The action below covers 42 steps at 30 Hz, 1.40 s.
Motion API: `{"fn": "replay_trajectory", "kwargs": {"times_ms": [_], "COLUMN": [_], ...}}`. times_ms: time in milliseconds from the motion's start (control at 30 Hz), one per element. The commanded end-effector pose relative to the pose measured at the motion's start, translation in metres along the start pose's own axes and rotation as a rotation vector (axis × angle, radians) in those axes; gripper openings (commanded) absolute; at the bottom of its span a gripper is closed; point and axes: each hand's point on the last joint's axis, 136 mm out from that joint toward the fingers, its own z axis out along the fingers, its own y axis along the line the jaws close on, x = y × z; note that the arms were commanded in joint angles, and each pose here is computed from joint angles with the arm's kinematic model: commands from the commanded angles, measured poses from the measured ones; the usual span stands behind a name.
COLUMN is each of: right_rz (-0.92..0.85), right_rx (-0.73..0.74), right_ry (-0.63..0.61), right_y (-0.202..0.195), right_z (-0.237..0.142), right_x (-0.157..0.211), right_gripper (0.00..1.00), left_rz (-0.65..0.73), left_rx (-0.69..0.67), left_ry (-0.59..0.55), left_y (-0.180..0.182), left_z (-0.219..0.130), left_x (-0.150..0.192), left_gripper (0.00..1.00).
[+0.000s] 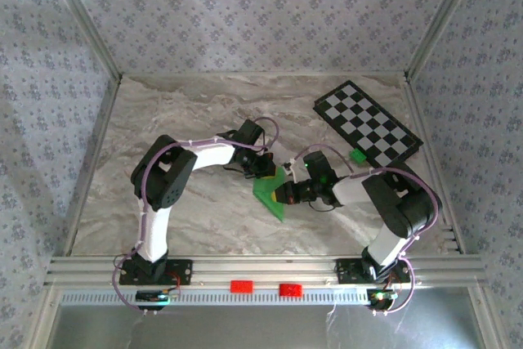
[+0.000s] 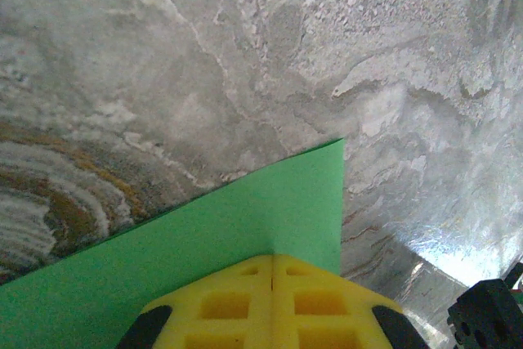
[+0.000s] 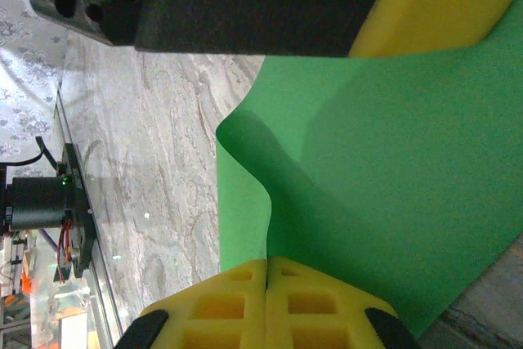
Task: Fold a paper plane with a square sheet of paper (pick it up from the middle)
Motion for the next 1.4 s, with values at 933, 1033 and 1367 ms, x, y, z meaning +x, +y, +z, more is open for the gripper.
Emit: {"fn": "replay_trajectory", "kwargs": {"times_ms": [933,1033,1367], "right_rz": [0.016,0.018,0.036], "right_rx": [0.038,0.042,0.064], "right_ry": [0.052,0.057,0.062], "right_y": [-0.018,-0.019,-0.028], "right_z": [0.009,0.009,0.010], "right_x": [0.008,0.009,0.017], "right_gripper": [0.00,0.00,0.00], "left_rz": [-0.017,-0.011,0.035], "left_rx": [-0.054,-0.054,-0.038], "left_ry": [0.044,0.036,-0.037], "left_y": [0.016,0.015,-0.012], "left_z": [0.014,0.012,-0.010], "left_x": [0.012,0.010,-0.016], "left_gripper": [0.00,0.00,0.06]}}
